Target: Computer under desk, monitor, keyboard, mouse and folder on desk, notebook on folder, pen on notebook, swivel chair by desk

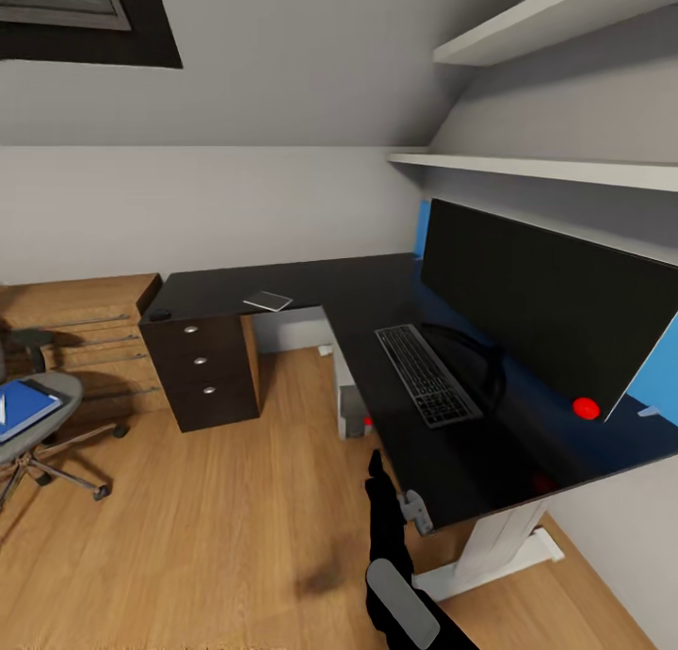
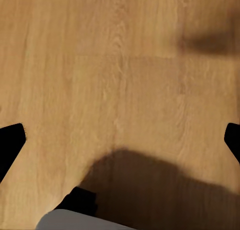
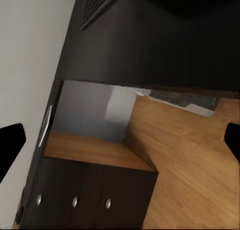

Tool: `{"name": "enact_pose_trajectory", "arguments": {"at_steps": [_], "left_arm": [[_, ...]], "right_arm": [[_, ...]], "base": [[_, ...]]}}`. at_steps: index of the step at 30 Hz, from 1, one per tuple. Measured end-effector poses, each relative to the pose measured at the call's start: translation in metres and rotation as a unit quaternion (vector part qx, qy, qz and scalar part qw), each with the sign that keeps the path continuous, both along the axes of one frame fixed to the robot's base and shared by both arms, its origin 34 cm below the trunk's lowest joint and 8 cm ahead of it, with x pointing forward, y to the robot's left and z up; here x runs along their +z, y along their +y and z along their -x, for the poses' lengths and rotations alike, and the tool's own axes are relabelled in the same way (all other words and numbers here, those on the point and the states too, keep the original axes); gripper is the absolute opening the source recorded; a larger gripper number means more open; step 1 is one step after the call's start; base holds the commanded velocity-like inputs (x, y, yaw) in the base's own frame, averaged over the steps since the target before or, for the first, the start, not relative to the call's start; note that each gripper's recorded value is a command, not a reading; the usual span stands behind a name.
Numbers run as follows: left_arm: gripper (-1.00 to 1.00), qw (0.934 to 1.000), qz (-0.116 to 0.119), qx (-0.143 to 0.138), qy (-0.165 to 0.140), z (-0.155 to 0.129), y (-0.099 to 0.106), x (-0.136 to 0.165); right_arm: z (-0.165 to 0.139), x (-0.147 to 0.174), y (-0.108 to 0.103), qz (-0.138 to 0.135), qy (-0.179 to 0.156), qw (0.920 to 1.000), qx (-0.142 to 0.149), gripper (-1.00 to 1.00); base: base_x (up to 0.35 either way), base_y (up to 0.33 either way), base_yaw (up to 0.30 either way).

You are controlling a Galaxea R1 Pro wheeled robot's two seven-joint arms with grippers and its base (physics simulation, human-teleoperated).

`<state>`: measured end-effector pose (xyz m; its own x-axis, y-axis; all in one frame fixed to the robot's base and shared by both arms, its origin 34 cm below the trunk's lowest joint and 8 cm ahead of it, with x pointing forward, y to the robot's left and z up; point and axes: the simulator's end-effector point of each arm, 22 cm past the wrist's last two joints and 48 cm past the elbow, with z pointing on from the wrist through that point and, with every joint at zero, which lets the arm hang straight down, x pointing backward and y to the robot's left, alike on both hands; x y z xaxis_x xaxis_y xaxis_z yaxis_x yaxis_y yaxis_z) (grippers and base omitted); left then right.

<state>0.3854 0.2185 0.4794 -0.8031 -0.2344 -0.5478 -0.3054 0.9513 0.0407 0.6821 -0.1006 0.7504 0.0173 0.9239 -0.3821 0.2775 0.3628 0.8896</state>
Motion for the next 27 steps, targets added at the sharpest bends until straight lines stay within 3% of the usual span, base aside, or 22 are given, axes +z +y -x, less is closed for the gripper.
{"name": "enact_pose_trajectory", "arguments": {"at_steps": [7,21,27], "left_arm": [[1.00,0.9998,-0.001,0.005,-0.019,-0.007,0.001,0.005],[1.00,0.9996,-0.002,0.006,-0.027,-0.011,0.001,0.008],[1.00,0.9996,-0.002,0.005,-0.029,-0.012,0.001,0.009]], "right_arm": [[0.000,0.000,0.000,0.005,0.002,1.0000,0.000,1.00],[0.000,0.003,0.000,0.023,0.000,0.9997,0.007,1.00],[0.011,-0.019,0.001,0.041,0.027,0.9987,0.016,1.00]], "base": [[0.000,0.000,0.281],[0.000,0.000,0.281],[0.000,0.000,0.281]]}}
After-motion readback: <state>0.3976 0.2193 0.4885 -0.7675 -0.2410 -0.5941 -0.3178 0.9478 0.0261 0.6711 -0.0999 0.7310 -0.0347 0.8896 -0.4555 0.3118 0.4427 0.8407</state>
